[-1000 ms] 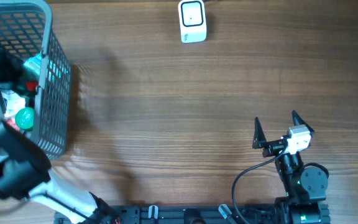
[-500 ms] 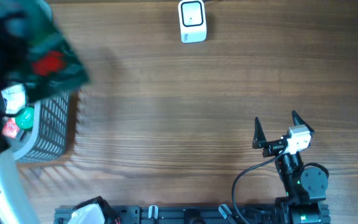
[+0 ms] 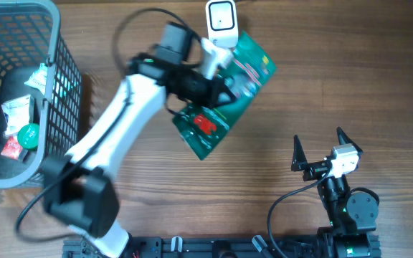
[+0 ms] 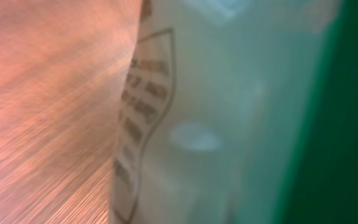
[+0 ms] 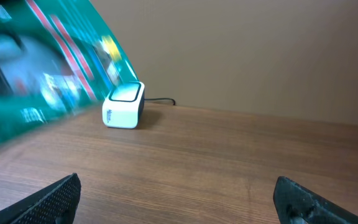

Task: Scan the item barcode
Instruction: 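Lift the green pack and swing it under the white scanner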

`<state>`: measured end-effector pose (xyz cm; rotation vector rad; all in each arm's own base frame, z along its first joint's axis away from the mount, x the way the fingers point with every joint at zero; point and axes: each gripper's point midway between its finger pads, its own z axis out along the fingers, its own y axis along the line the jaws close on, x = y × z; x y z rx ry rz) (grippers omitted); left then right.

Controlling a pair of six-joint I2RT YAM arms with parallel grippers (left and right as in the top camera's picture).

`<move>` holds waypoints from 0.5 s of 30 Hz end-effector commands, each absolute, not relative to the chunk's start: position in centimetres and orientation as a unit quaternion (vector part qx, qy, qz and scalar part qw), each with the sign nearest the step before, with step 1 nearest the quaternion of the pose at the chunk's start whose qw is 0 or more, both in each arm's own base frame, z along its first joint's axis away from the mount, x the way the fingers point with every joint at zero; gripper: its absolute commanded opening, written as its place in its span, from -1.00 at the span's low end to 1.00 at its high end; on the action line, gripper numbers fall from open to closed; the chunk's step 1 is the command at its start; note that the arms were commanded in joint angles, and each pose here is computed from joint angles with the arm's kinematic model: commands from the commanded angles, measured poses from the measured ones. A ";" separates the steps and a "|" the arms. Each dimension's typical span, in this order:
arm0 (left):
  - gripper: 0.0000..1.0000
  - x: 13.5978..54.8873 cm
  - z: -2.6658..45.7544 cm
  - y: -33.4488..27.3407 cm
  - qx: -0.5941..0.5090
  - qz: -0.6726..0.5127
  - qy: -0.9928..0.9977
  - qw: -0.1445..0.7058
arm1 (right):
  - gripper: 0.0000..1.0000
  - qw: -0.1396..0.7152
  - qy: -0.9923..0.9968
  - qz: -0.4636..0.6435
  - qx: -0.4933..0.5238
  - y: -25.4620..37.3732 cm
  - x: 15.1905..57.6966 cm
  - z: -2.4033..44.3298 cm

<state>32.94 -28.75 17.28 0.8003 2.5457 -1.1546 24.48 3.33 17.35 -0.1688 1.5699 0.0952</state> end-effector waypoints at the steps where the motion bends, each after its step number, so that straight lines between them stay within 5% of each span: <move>1: -0.92 31.3 11.7 -31.7 0.307 -0.405 0.860 0.052 | 0.99 0.708 0.702 0.037 -0.073 3.2 24.5 17.6; 7: -0.85 29.0 7.4 -33.9 0.321 -0.401 0.858 -0.007 | 1.00 0.707 0.702 0.037 -0.073 3.2 24.5 17.6; 9: -0.07 28.8 7.2 -34.0 0.326 -0.392 0.860 -0.006 | 1.00 0.707 0.702 0.038 -0.073 3.2 24.5 17.6; 10: 0.64 28.9 7.0 -34.1 0.329 -0.384 0.863 -0.002 | 1.00 0.708 0.702 0.037 -0.073 3.2 24.5 17.6; 11: 1.00 29.0 7.0 -34.1 0.330 -0.382 0.863 0.001 | 1.00 0.707 0.702 0.038 -0.073 3.2 24.5 17.6; 15: 1.00 30.7 9.0 -33.9 0.325 -0.386 0.863 0.028 | 1.00 0.707 0.702 0.038 -0.073 3.2 24.5 17.6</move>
